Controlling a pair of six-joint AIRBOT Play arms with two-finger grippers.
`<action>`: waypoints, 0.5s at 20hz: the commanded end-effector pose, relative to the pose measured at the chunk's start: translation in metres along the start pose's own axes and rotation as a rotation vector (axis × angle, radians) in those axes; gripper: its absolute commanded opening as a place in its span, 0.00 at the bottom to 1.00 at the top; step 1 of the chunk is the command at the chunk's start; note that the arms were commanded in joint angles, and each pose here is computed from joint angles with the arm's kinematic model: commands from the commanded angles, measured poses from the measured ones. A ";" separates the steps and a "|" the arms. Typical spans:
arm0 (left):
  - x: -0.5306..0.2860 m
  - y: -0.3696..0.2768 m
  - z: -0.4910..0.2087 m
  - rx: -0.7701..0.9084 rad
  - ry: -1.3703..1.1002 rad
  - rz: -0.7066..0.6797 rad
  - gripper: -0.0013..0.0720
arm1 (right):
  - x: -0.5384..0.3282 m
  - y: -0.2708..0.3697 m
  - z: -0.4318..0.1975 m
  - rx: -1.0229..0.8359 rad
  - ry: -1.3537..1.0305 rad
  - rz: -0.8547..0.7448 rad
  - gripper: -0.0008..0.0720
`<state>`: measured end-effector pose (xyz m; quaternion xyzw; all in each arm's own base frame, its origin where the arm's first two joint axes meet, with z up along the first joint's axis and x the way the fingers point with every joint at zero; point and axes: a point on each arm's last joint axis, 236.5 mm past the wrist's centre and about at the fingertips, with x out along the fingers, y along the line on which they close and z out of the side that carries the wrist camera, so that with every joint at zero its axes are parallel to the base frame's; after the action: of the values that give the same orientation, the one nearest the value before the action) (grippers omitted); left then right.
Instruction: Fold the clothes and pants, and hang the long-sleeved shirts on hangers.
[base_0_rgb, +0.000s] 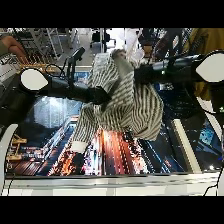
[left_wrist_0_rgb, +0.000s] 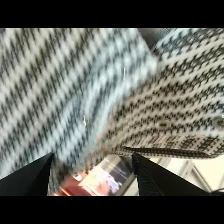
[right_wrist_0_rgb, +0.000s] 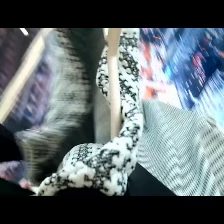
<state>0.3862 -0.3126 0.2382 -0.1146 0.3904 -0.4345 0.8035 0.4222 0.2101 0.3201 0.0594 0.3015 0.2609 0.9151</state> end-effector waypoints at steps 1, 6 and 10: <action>-0.008 0.011 0.009 0.009 -0.037 0.046 0.76 | -0.013 -0.002 0.066 0.139 -0.275 0.053 0.07; -0.028 0.005 -0.019 0.017 0.079 0.038 0.76 | -0.075 -0.068 0.138 0.229 -0.641 -0.143 0.07; -0.045 0.018 -0.033 0.080 0.139 0.052 0.76 | -0.161 -0.146 0.120 0.329 -0.679 -0.432 0.07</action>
<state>0.3676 -0.2767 0.2369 -0.0692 0.4158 -0.4296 0.7986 0.4691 0.0853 0.4480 0.2104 0.0517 0.0873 0.9723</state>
